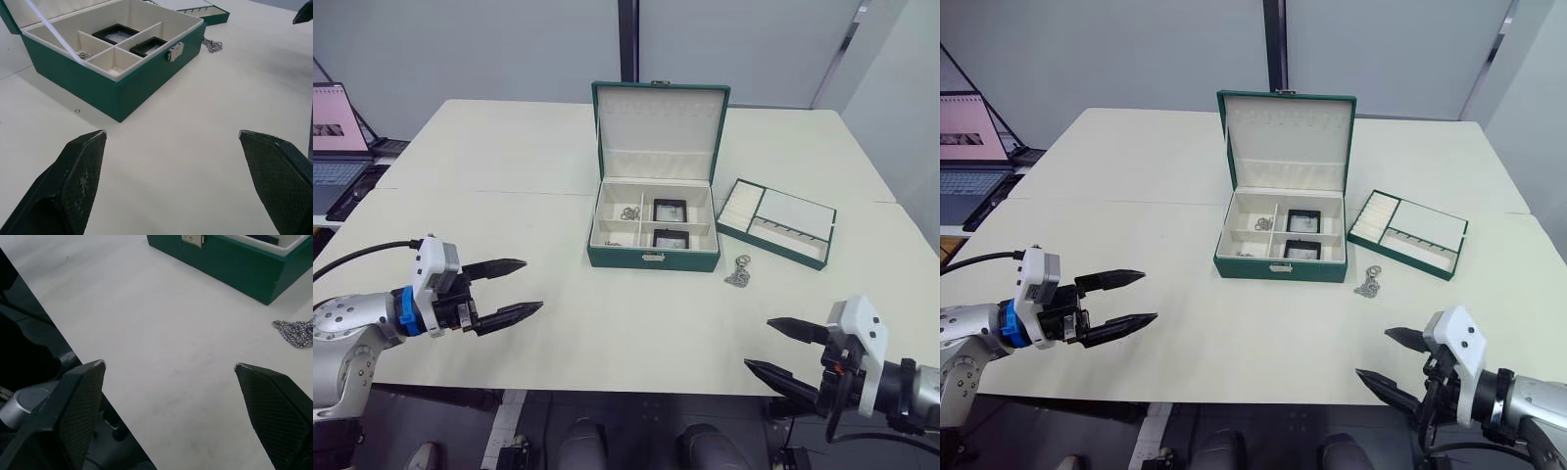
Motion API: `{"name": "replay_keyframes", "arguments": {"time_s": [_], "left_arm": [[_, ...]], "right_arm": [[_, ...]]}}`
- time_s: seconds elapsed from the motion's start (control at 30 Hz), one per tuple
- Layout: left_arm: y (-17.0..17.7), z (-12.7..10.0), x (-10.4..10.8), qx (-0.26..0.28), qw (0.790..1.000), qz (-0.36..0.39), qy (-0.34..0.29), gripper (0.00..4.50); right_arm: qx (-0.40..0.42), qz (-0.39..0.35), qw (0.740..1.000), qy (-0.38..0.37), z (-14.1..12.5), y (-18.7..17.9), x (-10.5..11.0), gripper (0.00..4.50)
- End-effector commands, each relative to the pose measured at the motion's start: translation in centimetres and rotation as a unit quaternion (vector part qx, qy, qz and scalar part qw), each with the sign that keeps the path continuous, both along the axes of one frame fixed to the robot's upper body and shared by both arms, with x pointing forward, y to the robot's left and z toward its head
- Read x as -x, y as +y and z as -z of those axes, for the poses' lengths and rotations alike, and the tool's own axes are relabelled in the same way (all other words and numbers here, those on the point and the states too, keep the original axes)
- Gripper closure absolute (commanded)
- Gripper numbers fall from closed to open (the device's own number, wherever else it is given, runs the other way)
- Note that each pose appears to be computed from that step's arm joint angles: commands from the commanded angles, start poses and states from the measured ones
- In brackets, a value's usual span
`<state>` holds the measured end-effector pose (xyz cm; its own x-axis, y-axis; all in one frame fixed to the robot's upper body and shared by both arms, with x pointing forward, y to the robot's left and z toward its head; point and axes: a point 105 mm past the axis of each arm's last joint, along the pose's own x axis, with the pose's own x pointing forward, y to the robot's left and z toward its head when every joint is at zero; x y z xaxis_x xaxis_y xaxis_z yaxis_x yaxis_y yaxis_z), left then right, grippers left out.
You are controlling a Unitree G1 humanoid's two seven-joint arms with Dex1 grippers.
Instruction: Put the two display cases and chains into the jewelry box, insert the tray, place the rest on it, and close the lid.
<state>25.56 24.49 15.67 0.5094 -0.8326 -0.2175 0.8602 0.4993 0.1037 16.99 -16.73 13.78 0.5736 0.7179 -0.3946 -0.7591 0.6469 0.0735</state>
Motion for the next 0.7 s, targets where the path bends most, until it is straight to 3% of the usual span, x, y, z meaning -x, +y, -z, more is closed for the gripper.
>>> {"name": "replay_keyframes", "arguments": {"time_s": [0.03,0.3,0.47,0.7], "left_arm": [[0.5,-0.8,0.0,-0.018,1.000,0.005,-0.023,0.00],[-0.7,-1.2,-0.2,-0.015,0.999,0.034,-0.034,0.00],[-3.9,-3.2,-1.3,0.005,0.996,0.069,-0.060,0.00],[-6.9,-4.7,-2.4,0.011,0.998,0.037,-0.059,0.00]], "right_arm": [[0.003,-0.006,1.000,-0.018,-0.7,0.1,0.6,0.02],[0.008,-0.004,1.000,-0.017,-0.8,-0.4,0.3,0.02],[0.028,0.004,0.999,-0.021,-1.0,-1.4,-0.7,0.02],[0.035,0.027,0.998,-0.039,-2.0,-2.4,-2.0,0.02]]}}
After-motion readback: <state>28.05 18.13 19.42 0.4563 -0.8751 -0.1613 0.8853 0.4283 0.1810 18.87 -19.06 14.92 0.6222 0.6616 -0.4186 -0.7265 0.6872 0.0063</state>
